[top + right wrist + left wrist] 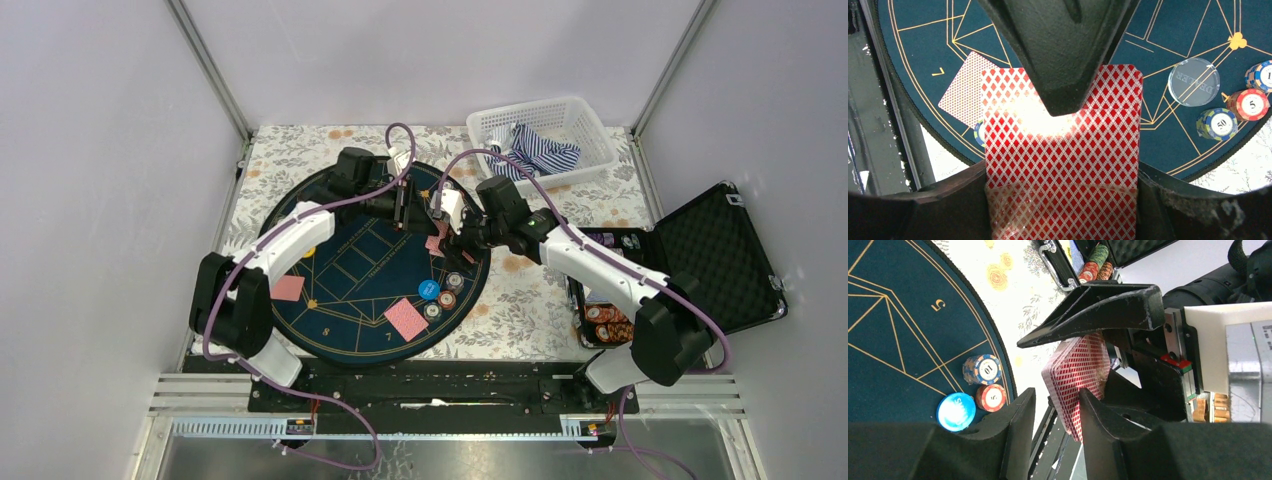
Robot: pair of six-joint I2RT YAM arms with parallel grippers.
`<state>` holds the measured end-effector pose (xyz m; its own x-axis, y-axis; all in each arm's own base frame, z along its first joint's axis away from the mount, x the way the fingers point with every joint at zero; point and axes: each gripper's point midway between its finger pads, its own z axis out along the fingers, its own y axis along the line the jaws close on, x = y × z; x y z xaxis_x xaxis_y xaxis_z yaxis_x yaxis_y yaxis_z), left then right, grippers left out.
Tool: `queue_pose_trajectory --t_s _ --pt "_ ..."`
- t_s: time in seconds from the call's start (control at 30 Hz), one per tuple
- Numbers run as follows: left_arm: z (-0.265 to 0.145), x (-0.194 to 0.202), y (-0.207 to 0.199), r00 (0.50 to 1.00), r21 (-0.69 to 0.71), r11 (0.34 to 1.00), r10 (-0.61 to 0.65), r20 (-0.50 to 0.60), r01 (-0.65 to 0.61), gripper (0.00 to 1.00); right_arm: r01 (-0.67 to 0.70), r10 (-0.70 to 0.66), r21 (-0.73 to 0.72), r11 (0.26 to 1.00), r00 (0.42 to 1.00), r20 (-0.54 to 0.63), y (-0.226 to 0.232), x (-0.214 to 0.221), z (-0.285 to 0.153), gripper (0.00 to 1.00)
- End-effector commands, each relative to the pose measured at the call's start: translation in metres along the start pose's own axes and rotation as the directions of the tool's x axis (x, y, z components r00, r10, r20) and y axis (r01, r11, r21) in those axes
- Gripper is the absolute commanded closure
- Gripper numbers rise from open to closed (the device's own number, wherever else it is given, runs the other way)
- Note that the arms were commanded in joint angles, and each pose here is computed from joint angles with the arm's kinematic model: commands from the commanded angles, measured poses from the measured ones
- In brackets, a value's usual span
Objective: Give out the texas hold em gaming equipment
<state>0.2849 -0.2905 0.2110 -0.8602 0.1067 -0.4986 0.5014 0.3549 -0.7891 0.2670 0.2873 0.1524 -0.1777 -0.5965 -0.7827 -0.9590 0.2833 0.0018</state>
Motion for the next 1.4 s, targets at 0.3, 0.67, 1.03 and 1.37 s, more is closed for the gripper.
queue_pose_trajectory --t_s 0.3,0.67,1.03,1.37 --pt "-0.028 -0.009 -0.002 0.998 0.012 1.0 0.023 0.066 -0.023 0.74 0.071 -0.076 0.048 0.996 0.989 0.128 -0.006 -0.046 -0.019 1.0" --pt "-0.03 -0.004 -0.014 0.997 0.064 0.996 0.055 0.052 -0.059 0.57 0.065 -0.069 0.042 0.997 0.991 0.116 -0.007 -0.043 -0.015 1.0" --pt "-0.04 -0.01 -0.011 0.996 0.062 0.997 0.046 0.078 -0.051 1.0 0.062 -0.069 0.068 0.996 0.992 0.103 -0.012 -0.04 -0.014 1.0" --pt "-0.086 -0.027 0.006 0.98 0.048 0.999 0.004 0.199 -0.014 1.0 0.06 -0.068 0.089 0.994 0.993 0.092 -0.015 -0.036 -0.015 1.0"
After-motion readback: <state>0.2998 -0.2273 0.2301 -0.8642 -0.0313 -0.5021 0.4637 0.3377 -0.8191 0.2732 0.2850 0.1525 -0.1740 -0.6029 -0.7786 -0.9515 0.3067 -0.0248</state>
